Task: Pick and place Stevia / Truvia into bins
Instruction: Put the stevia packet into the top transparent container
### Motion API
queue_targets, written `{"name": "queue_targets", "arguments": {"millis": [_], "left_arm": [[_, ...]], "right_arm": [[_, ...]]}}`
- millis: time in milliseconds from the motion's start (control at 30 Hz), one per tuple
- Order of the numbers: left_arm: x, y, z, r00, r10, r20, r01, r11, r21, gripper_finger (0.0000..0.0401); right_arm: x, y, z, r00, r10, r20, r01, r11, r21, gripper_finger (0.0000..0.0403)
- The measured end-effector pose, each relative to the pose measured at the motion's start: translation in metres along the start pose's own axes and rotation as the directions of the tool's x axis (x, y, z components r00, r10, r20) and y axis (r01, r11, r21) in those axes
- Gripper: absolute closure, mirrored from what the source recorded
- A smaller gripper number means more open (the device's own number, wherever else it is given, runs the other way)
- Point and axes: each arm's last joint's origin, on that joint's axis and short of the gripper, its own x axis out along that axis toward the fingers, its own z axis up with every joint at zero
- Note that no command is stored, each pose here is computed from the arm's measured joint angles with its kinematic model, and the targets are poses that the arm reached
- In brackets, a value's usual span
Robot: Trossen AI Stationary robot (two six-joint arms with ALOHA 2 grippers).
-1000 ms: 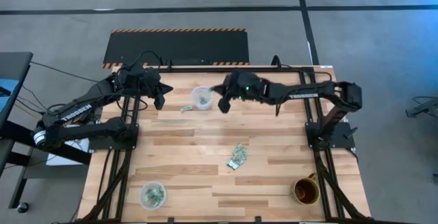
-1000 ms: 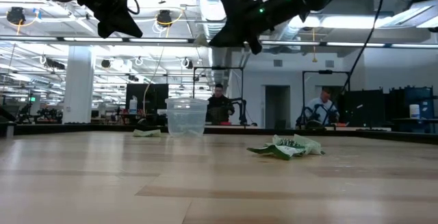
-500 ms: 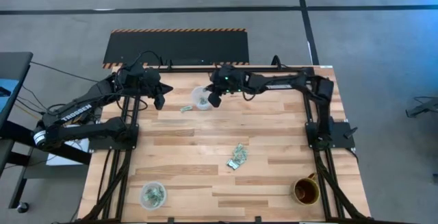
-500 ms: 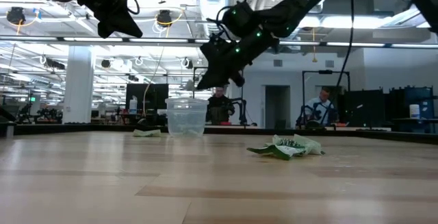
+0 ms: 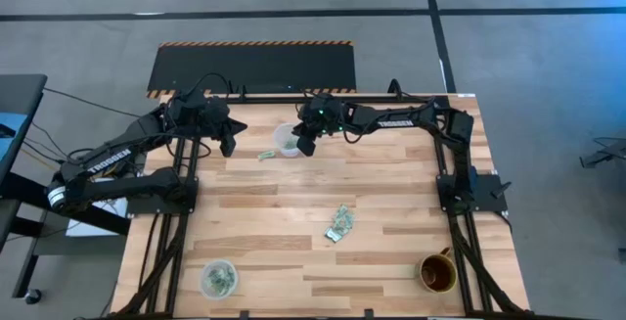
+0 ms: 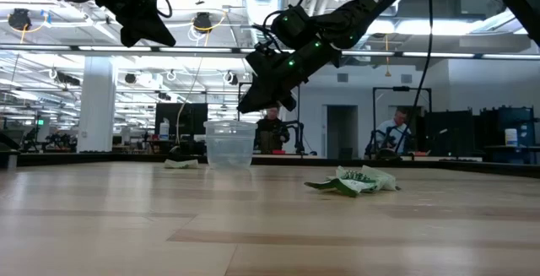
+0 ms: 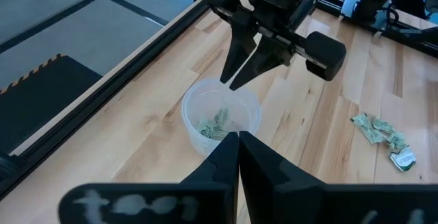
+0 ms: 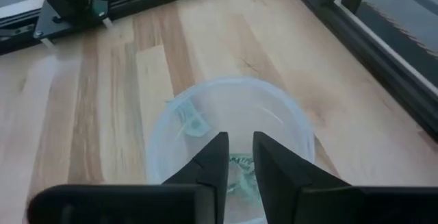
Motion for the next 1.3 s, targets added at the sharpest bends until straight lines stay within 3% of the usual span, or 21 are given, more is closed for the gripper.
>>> {"name": "queue_targets", "arguments": {"millis": [367, 667, 900, 1100, 1300], "left_arm": [[0.0, 0.0, 0.0, 1.0, 0.0, 0.0, 0.0, 1.0, 0.0, 0.0401], [0.0, 0.0, 0.0, 1.0, 0.0, 0.0, 0.0, 1.0, 0.0, 0.0401], [0.0, 0.0, 0.0, 1.0, 0.0, 0.0, 0.0, 1.0, 0.0, 0.0401], [0.0, 0.0, 0.0, 1.0, 0.001, 0.0, -0.001, 1.0, 0.0, 0.0401], [0.0, 0.0, 0.0, 1.0, 0.0, 0.0, 0.0, 1.0, 0.0, 0.0401]], "right_arm": [[-0.022, 0.006, 0.015, 0.999, 0.038, 0.02, -0.038, 0.999, -0.007, 0.032], [-0.071, 0.04, 0.013, 0.973, 0.074, -0.22, -0.076, 0.997, -0.003, 0.032], [-0.098, 0.092, -0.032, 0.896, 0.023, -0.443, -0.008, 0.999, 0.034, 0.032], [-0.114, 0.124, -0.064, 0.873, 0.019, -0.487, 0.038, 0.993, 0.107, 0.032], [-0.116, 0.134, -0.081, 0.844, 0.053, -0.534, 0.022, 0.991, 0.133, 0.0316]]}}
